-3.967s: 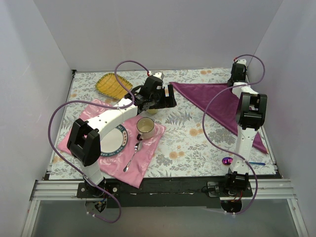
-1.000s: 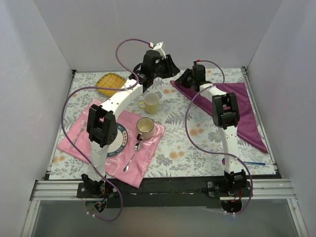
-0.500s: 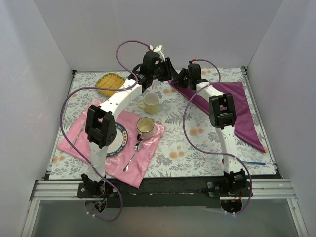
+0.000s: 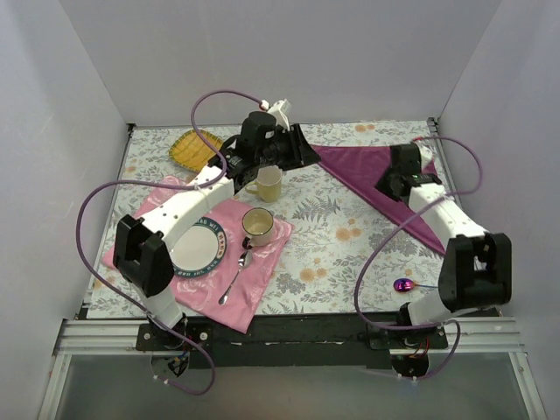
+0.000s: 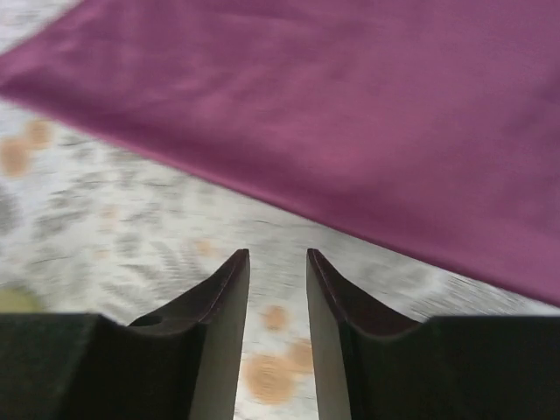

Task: Fold the napkin, place the utensils inside, and roll it up
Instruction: Fold the napkin

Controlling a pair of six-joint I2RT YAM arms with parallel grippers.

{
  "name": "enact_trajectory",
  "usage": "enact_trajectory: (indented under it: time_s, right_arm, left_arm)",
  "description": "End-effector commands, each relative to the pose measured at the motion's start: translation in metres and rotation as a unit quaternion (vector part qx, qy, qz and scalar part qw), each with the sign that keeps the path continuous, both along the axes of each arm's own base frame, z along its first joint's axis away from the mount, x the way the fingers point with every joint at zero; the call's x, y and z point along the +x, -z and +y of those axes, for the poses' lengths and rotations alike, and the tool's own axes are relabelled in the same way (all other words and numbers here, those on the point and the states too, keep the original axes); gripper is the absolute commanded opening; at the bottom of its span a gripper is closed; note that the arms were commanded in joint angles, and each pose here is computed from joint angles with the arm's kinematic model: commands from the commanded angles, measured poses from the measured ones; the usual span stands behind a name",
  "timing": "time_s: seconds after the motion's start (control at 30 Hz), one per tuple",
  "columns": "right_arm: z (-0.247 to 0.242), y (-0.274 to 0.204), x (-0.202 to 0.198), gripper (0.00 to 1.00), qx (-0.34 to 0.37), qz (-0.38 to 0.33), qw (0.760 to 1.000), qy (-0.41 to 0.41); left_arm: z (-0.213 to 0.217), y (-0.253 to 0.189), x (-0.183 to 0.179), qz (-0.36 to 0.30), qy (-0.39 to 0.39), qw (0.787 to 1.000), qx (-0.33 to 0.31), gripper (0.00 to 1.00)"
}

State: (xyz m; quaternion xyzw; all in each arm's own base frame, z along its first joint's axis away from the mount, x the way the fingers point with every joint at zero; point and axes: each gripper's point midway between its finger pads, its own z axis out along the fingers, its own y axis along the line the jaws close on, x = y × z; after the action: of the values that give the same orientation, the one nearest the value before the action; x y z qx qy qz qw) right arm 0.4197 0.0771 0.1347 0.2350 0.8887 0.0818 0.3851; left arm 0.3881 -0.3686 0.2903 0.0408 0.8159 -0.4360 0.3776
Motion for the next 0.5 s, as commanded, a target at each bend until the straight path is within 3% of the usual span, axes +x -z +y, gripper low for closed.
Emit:
enact_trajectory:
  time_s: [0.0, 0.2, 0.47]
  right_arm:
    - [-0.108, 0.044, -0.093, 0.38, -0.099, 0.097, 0.980, 0.145]
    - [-0.189, 0.057, -0.167, 0.33, -0.142, 0.130, 0.951, 0.241]
    - [-0.241, 0.064, -0.203, 0.23, -0.173, 0.145, 0.930, 0.291]
  left_arm:
    - [-0.018, -0.024, -0.072, -0.009, 0.064, 0.998, -0.023, 0.32]
    - [-0.021, 0.004, -0.129, 0.017, 0.116, 0.993, -0.007, 0.39]
    - [-0.001, 0.003, -0.138, -0.001, 0.105, 0.994, 0.024, 0.58]
